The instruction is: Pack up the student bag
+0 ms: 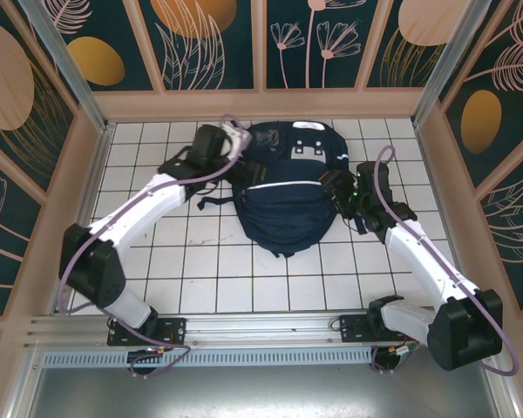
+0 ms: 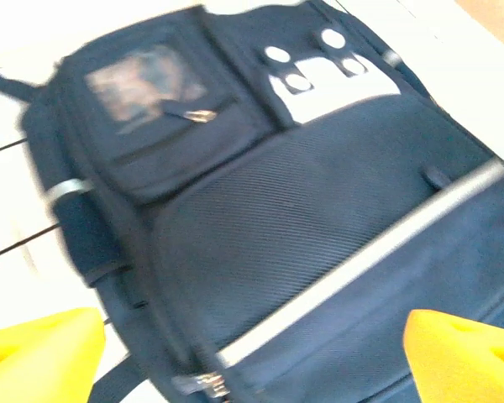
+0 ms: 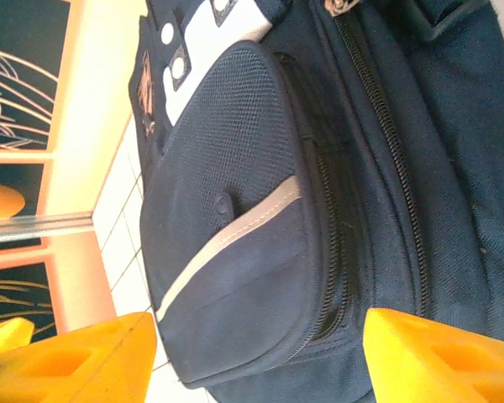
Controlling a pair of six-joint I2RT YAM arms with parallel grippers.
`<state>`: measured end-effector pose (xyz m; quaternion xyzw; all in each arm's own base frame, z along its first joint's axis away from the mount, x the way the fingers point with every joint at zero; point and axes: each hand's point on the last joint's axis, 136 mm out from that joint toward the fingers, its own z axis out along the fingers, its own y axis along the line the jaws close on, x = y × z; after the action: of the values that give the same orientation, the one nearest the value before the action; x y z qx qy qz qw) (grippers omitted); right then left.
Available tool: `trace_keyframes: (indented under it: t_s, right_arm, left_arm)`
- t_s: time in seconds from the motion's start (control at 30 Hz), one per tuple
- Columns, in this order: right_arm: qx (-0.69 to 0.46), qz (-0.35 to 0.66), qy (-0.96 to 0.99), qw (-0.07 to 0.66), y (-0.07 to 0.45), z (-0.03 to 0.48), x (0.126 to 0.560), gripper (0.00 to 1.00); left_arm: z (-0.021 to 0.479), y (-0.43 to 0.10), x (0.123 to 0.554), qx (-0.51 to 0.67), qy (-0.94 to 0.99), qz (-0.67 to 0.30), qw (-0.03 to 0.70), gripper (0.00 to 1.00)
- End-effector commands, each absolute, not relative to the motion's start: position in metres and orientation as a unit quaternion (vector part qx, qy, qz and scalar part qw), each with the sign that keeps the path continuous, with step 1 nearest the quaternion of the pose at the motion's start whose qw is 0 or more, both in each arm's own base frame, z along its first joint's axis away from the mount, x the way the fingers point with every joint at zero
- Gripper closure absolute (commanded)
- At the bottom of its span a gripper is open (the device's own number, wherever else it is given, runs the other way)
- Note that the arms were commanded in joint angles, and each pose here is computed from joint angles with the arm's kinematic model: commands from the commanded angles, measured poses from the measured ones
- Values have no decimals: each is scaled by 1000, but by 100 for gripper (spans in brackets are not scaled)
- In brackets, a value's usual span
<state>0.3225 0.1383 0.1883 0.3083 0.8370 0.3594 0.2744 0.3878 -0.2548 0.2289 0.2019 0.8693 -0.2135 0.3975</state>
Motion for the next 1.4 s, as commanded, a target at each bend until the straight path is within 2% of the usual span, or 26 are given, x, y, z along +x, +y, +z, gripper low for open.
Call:
trace_keyframes:
  t_s: [0.0, 0.1, 0.3, 0.43, 0.57, 0.73, 0.97, 1.1, 1.17, 1.23, 1.37]
  right_arm:
    - [274, 383, 842, 263, 151, 192, 323, 32]
    - [273, 365, 853, 255, 151, 185, 329, 33]
    - [276, 270, 883, 265, 129, 162, 339, 39]
    - [254, 270, 892, 260, 135, 157, 349, 49]
    - [240, 266, 898, 257, 138, 150, 365, 64]
    - [234, 233, 902, 277, 128, 146, 390, 78]
    - [221, 224, 903, 293, 123, 147, 424, 78]
    - [215, 229, 902, 296, 125, 151, 430, 77]
    - [215, 231, 903, 293, 125, 150, 430, 77]
    - [214, 232, 903, 291, 126, 149, 430, 77]
    - [212, 234, 904, 287, 127, 147, 428, 77]
  left_arm:
    - [233, -238, 387, 168, 859, -246, 417, 4]
    - [216, -222, 384, 158, 861, -239, 421, 2]
    - [172, -214, 377, 209, 864, -206, 409, 2]
    - [158, -219, 381, 237, 864, -199, 397, 9]
    - [153, -225, 383, 260, 858, -210, 389, 17]
    - [141, -227, 381, 300, 853, -201, 377, 24]
    - [130, -233, 386, 358, 832, -190, 379, 36]
    - [124, -244, 384, 395, 816, -212, 366, 39]
    - [124, -249, 385, 408, 807, -227, 363, 43]
    - [115, -252, 389, 416, 807, -237, 346, 53]
    - [107, -257, 392, 433, 807, -247, 317, 58]
